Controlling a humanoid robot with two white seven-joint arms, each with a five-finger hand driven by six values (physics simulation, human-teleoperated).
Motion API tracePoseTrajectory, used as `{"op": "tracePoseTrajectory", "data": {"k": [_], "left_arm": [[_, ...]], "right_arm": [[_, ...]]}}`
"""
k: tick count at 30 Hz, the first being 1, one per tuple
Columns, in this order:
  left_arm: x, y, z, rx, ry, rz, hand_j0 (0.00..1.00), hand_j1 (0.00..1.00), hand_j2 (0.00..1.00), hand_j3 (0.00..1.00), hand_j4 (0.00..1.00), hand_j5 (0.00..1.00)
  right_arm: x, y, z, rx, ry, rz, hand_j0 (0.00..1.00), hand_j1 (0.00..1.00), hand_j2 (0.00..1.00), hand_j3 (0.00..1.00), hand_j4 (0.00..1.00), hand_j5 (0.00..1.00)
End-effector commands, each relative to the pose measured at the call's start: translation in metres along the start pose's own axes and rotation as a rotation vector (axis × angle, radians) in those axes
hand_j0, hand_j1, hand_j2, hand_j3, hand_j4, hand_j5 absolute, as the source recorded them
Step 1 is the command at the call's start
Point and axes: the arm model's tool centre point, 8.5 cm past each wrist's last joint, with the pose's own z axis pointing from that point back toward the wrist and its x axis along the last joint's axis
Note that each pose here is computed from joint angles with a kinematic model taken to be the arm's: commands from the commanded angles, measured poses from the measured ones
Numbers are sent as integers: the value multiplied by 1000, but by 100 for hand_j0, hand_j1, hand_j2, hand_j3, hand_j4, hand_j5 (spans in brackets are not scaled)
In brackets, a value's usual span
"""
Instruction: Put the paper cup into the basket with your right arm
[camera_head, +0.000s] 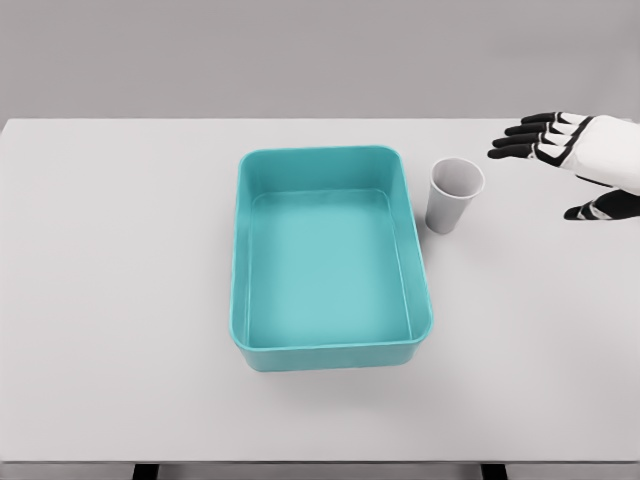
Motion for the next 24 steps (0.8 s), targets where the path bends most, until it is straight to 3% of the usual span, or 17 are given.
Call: {"op": "tracePoseTrajectory", "data": {"k": [1, 4, 6, 9, 11, 12, 13, 16, 17, 18, 19, 21, 23, 24], "left_arm": [[0, 0, 0, 0, 0, -1, 100, 100, 100, 100, 100, 100], [0, 0, 0, 0, 0, 0, 100, 100, 100, 100, 100, 100], [0, 0, 0, 0, 0, -1, 100, 100, 100, 100, 100, 100], [0, 0, 0, 0, 0, -1, 100, 100, 100, 100, 100, 100], [0, 0, 0, 0, 0, -1, 100, 100, 100, 100, 100, 100], [0, 0, 0, 0, 0, 0, 100, 100, 100, 100, 100, 100], [0, 0, 0, 0, 0, 0, 100, 100, 100, 100, 100, 100], [0, 0, 0, 0, 0, -1, 100, 100, 100, 100, 100, 100], [0, 0, 0, 0, 0, -1, 100, 100, 100, 100, 100, 100], [0, 0, 0, 0, 0, 0, 100, 100, 100, 100, 100, 100], [0, 0, 0, 0, 0, -1, 100, 100, 100, 100, 100, 100], [0, 0, 0, 0, 0, 0, 100, 100, 100, 100, 100, 100], [0, 0, 0, 0, 0, 0, 100, 100, 100, 100, 100, 100], [0, 0, 0, 0, 0, 0, 100, 100, 100, 100, 100, 100]], "right_arm": [[1, 2, -3, -11, -7, -14, 100, 100, 100, 100, 100, 100], [-2, -3, -1, -43, 8, -6, 100, 100, 100, 100, 100, 100], [-15, 4, -3, -126, 32, -68, 100, 100, 100, 100, 100, 100], [-24, 18, -4, -137, 46, -127, 100, 100, 100, 100, 100, 100], [-21, 39, -20, -186, 11, -216, 100, 100, 100, 100, 100, 100], [-28, 50, -22, -203, 39, -274, 100, 100, 100, 100, 100, 100], [-45, 59, -16, -219, 95, -346, 100, 100, 100, 100, 100, 100], [-69, 75, -2, -317, 131, -579, 100, 100, 100, 100, 100, 100], [-84, 82, 9, -377, 170, -696, 100, 100, 100, 100, 100, 100], [-93, 86, 11, -399, 196, -761, 100, 100, 100, 100, 100, 100], [-96, 89, 9, -393, 214, -787, 100, 100, 100, 100, 100, 100], [-100, 104, -8, -393, 256, -908, 100, 100, 100, 100, 100, 100], [-103, 111, -23, -385, 260, -956, 100, 100, 100, 100, 100, 100], [-108, 119, -32, -349, 271, -976, 100, 100, 100, 100, 100, 100]]}}
